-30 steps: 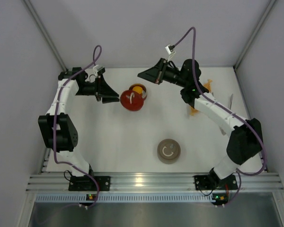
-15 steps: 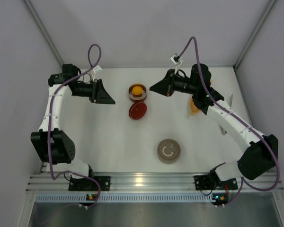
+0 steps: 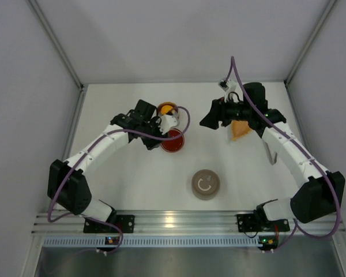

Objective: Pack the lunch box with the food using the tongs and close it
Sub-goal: Pick up the box lid from the center of the board.

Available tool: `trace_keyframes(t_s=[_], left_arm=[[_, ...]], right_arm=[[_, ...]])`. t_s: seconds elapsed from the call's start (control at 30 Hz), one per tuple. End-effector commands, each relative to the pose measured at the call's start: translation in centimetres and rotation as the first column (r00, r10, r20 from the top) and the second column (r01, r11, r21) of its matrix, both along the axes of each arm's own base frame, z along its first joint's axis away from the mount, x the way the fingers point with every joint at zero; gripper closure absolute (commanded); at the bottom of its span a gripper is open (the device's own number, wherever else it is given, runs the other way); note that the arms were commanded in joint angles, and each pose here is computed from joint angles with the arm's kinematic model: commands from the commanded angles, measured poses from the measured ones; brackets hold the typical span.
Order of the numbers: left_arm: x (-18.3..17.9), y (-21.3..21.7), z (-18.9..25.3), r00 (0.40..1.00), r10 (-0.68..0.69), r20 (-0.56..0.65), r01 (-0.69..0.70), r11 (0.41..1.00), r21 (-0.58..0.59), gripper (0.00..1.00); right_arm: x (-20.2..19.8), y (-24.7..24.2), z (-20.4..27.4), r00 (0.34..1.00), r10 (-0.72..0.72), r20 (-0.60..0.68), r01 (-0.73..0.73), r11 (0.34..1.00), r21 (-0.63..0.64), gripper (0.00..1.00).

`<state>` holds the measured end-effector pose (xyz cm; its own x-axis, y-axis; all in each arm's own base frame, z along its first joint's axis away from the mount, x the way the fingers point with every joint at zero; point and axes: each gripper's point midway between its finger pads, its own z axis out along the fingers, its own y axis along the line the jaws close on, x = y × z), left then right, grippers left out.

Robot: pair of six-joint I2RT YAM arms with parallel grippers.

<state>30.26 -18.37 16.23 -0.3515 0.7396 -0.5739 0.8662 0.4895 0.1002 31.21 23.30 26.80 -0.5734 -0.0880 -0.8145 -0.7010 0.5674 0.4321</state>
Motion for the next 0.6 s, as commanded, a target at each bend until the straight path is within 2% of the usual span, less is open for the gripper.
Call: trace_keyframes(t_s=[0.0, 0.07, 0.13, 0.2, 0.3, 0.47, 0.57], left_arm=[[4.2, -1.3, 0.2, 0.963, -0.109, 0.245, 0.083, 0.990, 0.114, 0.48], [4.5, -2.6, -0.1, 0.943, -0.191, 0.272, 0.167, 0.980, 0.110, 0.48], [4.0, -3.4, -1.6, 0.921, -0.294, 0.255, 0.262, 0.953, 0.154, 0.49], [3.8, -4.5, -2.5, 0.875, -0.394, 0.282, 0.348, 0.916, 0.201, 0.50], [2.9, -5.5, -4.7, 0.841, -0.480, 0.251, 0.440, 0.876, 0.200, 0.55], [1.3, -7.3, -8.1, 0.830, -0.542, 0.134, 0.514, 0.836, 0.193, 0.59], [1.1, -7.9, -9.6, 0.845, -0.527, 0.086, 0.507, 0.843, 0.182, 0.58]], right_arm=[[0.4, -2.2, -1.7, 0.998, -0.045, -0.039, 0.043, 0.998, -0.050, 0.33], [0.7, -3.2, -1.8, 0.997, -0.072, -0.035, 0.070, 0.996, -0.052, 0.20], [1.1, -4.1, -2.0, 0.995, -0.095, -0.032, 0.093, 0.994, -0.053, 0.11], [1.2, -4.9, -2.3, 0.993, -0.111, -0.034, 0.109, 0.993, -0.052, 0.10], [1.2, -5.6, -2.8, 0.991, -0.123, -0.046, 0.121, 0.991, -0.051, 0.09], [1.1, -6.1, -3.6, 0.990, -0.123, -0.071, 0.120, 0.991, -0.051, 0.09], [0.9, -6.3, -3.9, 0.990, -0.118, -0.075, 0.115, 0.992, -0.051, 0.08]])
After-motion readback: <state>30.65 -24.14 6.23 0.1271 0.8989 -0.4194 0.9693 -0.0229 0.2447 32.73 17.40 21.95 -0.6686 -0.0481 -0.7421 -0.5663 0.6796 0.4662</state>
